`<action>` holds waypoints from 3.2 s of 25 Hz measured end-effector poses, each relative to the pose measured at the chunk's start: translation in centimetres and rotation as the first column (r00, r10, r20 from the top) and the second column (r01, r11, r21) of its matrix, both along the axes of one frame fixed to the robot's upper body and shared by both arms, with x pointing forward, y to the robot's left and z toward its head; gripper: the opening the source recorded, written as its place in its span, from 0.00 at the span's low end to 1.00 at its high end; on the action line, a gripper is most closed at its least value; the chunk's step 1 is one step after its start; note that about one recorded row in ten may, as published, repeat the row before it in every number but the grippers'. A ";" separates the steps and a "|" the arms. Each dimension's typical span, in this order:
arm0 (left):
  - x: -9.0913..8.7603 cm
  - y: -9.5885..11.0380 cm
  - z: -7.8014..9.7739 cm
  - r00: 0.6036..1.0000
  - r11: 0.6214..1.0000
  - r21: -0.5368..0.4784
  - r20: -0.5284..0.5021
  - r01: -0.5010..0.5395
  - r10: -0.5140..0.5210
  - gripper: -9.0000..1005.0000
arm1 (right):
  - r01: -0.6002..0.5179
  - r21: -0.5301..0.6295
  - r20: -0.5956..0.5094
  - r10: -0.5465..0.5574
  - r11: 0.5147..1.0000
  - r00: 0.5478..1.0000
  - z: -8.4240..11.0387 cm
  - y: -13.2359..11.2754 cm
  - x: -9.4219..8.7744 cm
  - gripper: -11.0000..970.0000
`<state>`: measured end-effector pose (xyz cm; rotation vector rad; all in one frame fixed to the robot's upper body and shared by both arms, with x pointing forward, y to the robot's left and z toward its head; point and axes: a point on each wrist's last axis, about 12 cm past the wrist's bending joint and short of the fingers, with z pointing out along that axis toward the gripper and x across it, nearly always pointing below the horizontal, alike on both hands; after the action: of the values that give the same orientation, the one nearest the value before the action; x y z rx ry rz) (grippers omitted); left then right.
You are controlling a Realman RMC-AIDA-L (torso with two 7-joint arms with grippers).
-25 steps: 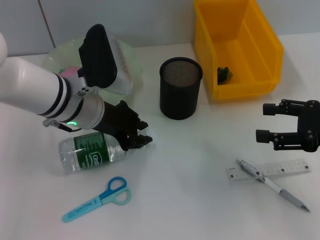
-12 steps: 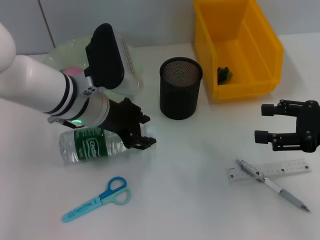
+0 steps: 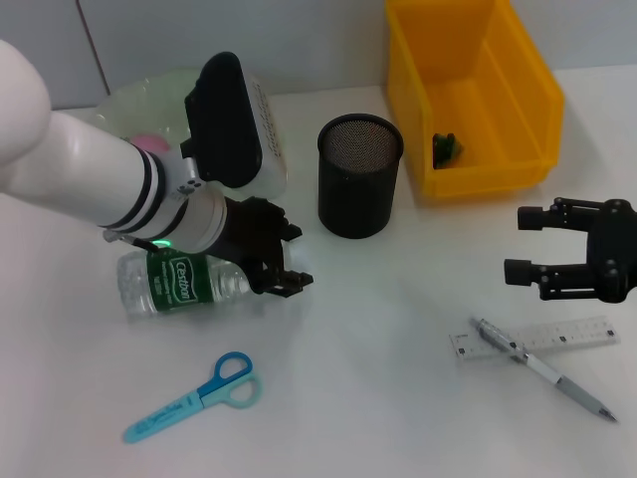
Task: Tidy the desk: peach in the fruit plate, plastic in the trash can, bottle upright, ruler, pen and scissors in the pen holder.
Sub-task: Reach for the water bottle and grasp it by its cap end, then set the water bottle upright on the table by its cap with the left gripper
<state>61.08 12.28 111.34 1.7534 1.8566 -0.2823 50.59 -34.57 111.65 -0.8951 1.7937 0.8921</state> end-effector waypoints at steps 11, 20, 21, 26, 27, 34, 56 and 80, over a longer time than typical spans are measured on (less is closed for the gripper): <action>0.2 0.0 -0.2 1.000 1.000 0.005 0.020 -0.001 0.001 0.60 | -0.001 0.001 0.000 0.001 1.000 1.000 0.0 0.1 0.0 0.81; 0.0 0.3 -0.7 1.000 1.000 0.019 0.008 0.003 -0.003 0.59 | -0.008 0.001 -0.005 0.008 1.000 1.000 -0.1 0.3 0.1 0.81; 0.0 0.3 -0.7 1.000 1.000 0.020 0.007 0.003 -0.003 0.59 | -0.009 0.001 -0.005 0.009 1.000 1.000 -0.1 0.4 0.1 0.81; 0.1 0.3 -0.8 1.000 1.000 0.022 0.009 0.003 -0.003 0.59 | -0.011 0.000 -0.005 0.011 1.000 1.000 -0.1 0.5 0.2 0.81; 0.0 0.3 -0.8 1.000 1.000 0.024 0.009 0.005 -0.005 0.59 | -0.012 0.000 -0.005 0.012 1.000 1.000 -0.1 0.5 0.2 0.81; 0.0 0.4 -1.2 1.000 0.999 0.035 0.006 0.008 -0.008 0.59 | -0.015 -0.002 -0.002 0.015 1.000 1.000 0.0 0.7 0.4 0.80; 0.0 0.2 -1.1 1.000 0.999 0.041 0.019 0.019 -0.020 0.44 | -0.020 -0.014 -0.015 0.020 1.000 1.000 -0.2 1.1 0.7 0.80; -0.4 -0.2 -0.2 1.000 1.000 -0.004 0.003 0.027 -0.027 0.44 | -0.013 -0.015 -0.017 0.013 1.000 1.000 -0.1 1.2 0.8 0.79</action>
<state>60.66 12.08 111.14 1.7763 1.8304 -0.2936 51.35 -33.35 111.52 -0.9126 1.8128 0.8974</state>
